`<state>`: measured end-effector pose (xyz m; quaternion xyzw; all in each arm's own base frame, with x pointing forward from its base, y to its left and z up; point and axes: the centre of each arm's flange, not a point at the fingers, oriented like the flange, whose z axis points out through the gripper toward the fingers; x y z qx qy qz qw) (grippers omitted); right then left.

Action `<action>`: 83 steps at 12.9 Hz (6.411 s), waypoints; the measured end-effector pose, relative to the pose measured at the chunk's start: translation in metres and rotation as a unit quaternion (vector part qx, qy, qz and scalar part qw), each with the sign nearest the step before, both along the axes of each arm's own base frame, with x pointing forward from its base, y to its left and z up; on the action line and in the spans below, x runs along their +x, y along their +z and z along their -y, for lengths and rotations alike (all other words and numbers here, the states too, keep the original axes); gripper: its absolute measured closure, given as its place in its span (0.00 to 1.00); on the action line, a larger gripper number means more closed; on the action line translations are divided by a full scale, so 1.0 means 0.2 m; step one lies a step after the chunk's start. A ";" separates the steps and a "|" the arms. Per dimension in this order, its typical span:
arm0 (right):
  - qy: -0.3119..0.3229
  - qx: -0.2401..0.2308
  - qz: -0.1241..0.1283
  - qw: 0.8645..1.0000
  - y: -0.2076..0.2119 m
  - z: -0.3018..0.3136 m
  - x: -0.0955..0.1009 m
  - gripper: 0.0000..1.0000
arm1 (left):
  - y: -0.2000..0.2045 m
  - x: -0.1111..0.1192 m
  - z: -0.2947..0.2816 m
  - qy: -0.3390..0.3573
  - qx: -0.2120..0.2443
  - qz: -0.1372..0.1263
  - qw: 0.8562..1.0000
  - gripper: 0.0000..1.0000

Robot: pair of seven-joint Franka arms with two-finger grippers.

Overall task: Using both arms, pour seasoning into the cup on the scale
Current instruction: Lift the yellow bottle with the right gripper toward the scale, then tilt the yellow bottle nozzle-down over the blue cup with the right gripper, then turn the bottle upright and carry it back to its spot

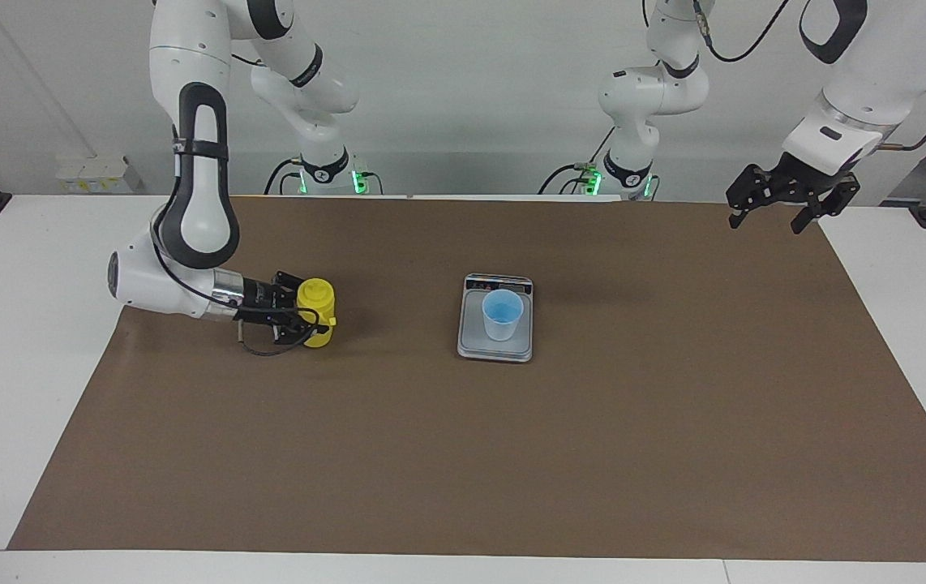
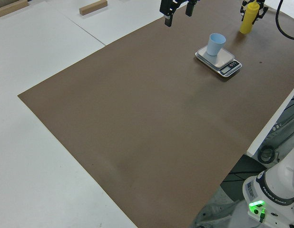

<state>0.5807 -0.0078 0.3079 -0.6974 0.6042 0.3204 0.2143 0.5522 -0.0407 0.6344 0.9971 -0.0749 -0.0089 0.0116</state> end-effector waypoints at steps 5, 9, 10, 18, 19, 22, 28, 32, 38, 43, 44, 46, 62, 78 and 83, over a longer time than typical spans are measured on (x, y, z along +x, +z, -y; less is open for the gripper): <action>-0.027 -0.164 0.016 0.986 0.26 -0.56 0.07 0.37 | 0.00 0.00 0.00 0.000 0.000 0.001 1.000 0.00; -0.020 -0.286 0.063 0.956 0.47 -1.02 0.08 0.47 | 0.00 0.00 0.01 -0.002 -0.001 0.004 1.000 0.00; -0.012 -0.308 0.080 0.948 0.51 -1.11 0.08 0.47 | 0.00 0.00 0.01 -0.002 -0.001 0.004 1.000 0.00; 0.132 -0.514 0.270 0.804 0.39 -1.68 0.02 0.47 | 0.00 0.01 0.02 -0.003 -0.001 0.005 1.000 0.00; 0.133 -0.534 0.291 0.782 0.39 -1.70 0.02 0.47 | 0.00 0.01 0.02 -0.004 -0.001 0.005 1.000 0.00; 0.128 -0.565 0.351 0.735 0.43 -1.78 0.01 0.47 | 0.00 0.01 0.02 -0.004 -0.001 0.005 1.000 0.00; 0.170 -0.590 0.458 0.643 0.49 -1.98 -0.07 0.47 | 0.00 0.00 0.04 -0.008 -0.001 0.005 1.000 0.00; 0.213 -0.606 0.504 0.578 0.44 -2.06 -0.12 0.47 | 0.00 0.00 0.04 -0.009 -0.001 0.005 1.000 0.00; 0.254 -0.608 0.539 0.525 0.39 -2.19 -0.24 0.47 | 0.00 0.00 0.04 -0.022 -0.001 0.006 1.000 0.00; 0.274 -0.611 0.555 0.493 0.36 -2.19 -0.26 0.47 | 0.00 0.00 0.04 -0.024 -0.001 0.006 1.000 0.00; 0.275 -0.610 0.556 0.493 0.36 -2.19 -0.26 0.47 | 0.00 0.00 0.04 -0.024 -0.001 0.006 1.000 0.00; 0.274 -0.609 0.557 0.493 0.37 -2.19 -0.26 0.47 | 0.00 0.00 0.04 -0.024 -0.001 0.006 1.000 0.00; 0.166 -0.472 0.430 0.751 0.72 -1.87 -0.12 0.47 | 0.00 0.00 0.04 -0.024 -0.001 0.005 1.000 0.00; 0.023 -0.092 0.069 0.993 0.51 -0.38 0.01 0.47 | 0.00 0.00 0.04 -0.025 -0.001 0.004 1.000 0.00; 0.035 0.019 0.087 0.995 0.24 0.20 -0.19 0.47 | -0.01 0.00 0.05 -0.025 -0.001 0.003 1.000 0.00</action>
